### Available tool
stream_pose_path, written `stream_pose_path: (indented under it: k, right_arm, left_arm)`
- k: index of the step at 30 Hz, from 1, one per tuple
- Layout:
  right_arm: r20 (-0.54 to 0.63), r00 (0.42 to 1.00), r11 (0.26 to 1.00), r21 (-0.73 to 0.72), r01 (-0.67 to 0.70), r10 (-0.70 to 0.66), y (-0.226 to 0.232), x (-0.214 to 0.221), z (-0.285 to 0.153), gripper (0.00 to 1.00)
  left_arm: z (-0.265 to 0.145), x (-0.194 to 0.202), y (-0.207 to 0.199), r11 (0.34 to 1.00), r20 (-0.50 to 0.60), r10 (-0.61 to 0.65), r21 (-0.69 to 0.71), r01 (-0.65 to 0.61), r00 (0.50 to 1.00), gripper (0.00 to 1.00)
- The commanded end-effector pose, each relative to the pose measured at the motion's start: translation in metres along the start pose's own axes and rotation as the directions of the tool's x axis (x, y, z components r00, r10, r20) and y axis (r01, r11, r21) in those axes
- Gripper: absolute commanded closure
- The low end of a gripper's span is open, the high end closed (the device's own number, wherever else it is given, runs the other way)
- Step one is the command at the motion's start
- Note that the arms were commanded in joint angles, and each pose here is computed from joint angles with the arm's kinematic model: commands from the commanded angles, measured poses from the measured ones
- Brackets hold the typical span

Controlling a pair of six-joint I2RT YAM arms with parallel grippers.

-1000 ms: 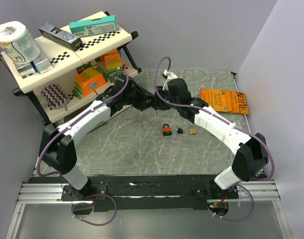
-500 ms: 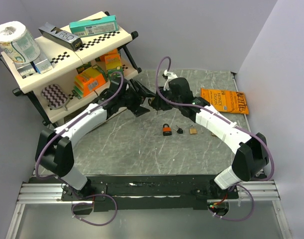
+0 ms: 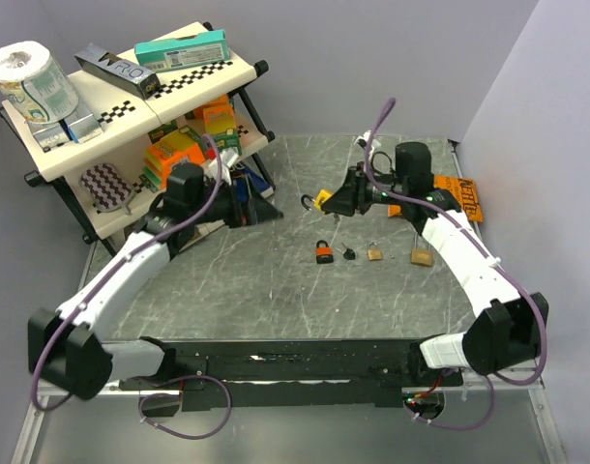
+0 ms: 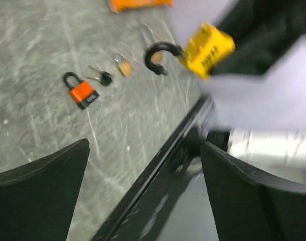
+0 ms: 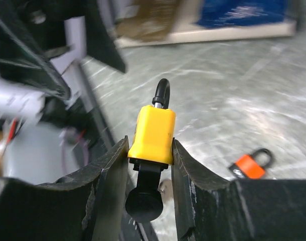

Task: Lock with the key
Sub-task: Lock the lock.

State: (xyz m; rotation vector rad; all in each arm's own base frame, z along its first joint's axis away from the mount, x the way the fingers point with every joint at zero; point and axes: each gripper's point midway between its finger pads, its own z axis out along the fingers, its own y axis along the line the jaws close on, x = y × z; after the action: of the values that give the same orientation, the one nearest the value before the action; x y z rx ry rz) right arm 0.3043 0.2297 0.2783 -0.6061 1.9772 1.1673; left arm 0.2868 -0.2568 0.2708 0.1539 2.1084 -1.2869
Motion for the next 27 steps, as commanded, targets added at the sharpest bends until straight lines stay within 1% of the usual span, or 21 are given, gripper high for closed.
stream_pose_path:
  k: [1,2,3,4,6,7,8,9,10,12,14,15,18,20,22,23,26,27]
  right_arm:
    - [0.018,0.984,0.922,-0.346,0.173,-0.177,0.079,0.007,-0.033,1.0]
    - [0.008,0.986,0.909,-0.387,0.155,-0.165,0.084,0.013,-0.035,1.0]
    - [0.018,0.985,0.901,-0.402,0.163,-0.171,0.088,0.012,-0.037,1.0]
    - [0.01,0.988,0.898,-0.416,0.144,-0.154,0.091,0.017,-0.039,1.0]
    - [0.011,0.987,0.879,-0.452,0.149,-0.162,0.099,0.02,-0.041,1.0]
    - [0.001,0.987,0.871,-0.469,0.143,-0.162,0.103,0.025,-0.041,1.0]
    - [-0.003,0.986,0.866,-0.479,0.145,-0.167,0.106,0.027,-0.041,1.0]
    - [-0.011,0.986,0.861,-0.488,0.142,-0.168,0.109,0.03,-0.041,1.0]
    - [-0.022,0.985,0.857,-0.497,0.139,-0.173,0.11,0.034,-0.04,1.0]
    - [-0.031,0.982,0.842,-0.52,0.145,-0.188,0.118,0.04,-0.039,1.0]
    - [-0.037,0.979,0.828,-0.541,0.15,-0.202,0.126,0.045,-0.039,1.0]
    - [-0.035,0.977,0.824,-0.544,0.158,-0.21,0.127,0.047,-0.038,1.0]
    - [-0.045,0.974,0.816,-0.554,0.162,-0.223,0.133,0.052,-0.036,1.0]
    - [-0.053,0.974,0.814,-0.561,0.154,-0.221,0.134,0.054,-0.035,1.0]
    - [-0.056,0.973,0.81,-0.566,0.152,-0.222,0.135,0.054,-0.034,1.0]
    - [-0.055,0.973,0.808,-0.569,0.153,-0.223,0.136,0.054,-0.035,1.0]
    - [-0.065,0.972,0.802,-0.579,0.146,-0.225,0.139,0.057,-0.033,1.0]
    - [-0.064,0.971,0.8,-0.581,0.151,-0.229,0.139,0.057,-0.033,1.0]
  left_arm:
    - [-0.03,0.026,-0.038,0.849,0.008,0.468,0.273,-0.452,0.884,0.04]
    - [-0.034,0.028,-0.044,0.816,0.009,0.511,0.31,-0.488,0.859,0.04]
    - [-0.039,0.044,-0.045,0.804,-0.053,0.516,0.373,-0.462,0.855,0.04]
    - [-0.039,0.047,-0.047,0.764,-0.048,0.569,0.401,-0.506,0.821,0.04]
    - [-0.042,0.051,-0.053,0.736,-0.065,0.586,0.459,-0.497,0.808,0.03]
    - [-0.047,0.058,-0.059,0.702,-0.064,0.605,0.513,-0.494,0.794,0.01]
    - [-0.048,0.061,-0.06,0.677,-0.052,0.626,0.53,-0.51,0.778,0.01]
    - [-0.05,0.064,-0.063,0.658,-0.04,0.641,0.543,-0.522,0.766,0.06]
    - [-0.049,0.067,-0.066,0.627,-0.021,0.669,0.553,-0.549,0.743,0.09]
    - [-0.049,0.075,-0.073,0.597,-0.003,0.694,0.562,-0.573,0.72,0.15]
    - [-0.046,0.076,-0.074,0.589,0.005,0.703,0.554,-0.588,0.711,0.19]
    - [-0.045,0.079,-0.077,0.579,0.008,0.71,0.562,-0.59,0.704,0.22]
    - [-0.044,0.084,-0.082,0.572,0.0,0.712,0.58,-0.58,0.702,0.3]
    - [-0.043,0.087,-0.083,0.566,-0.004,0.717,0.587,-0.579,0.697,0.33]
    - [-0.044,0.091,-0.085,0.55,-0.002,0.728,0.599,-0.582,0.686,0.39]
    - [-0.044,0.092,-0.085,0.547,0.001,0.73,0.6,-0.584,0.684,0.45]
    - [-0.044,0.094,-0.087,0.543,0.004,0.731,0.602,-0.586,0.682,0.57]
    - [-0.044,0.094,-0.087,0.543,0.002,0.731,0.603,-0.584,0.682,0.62]
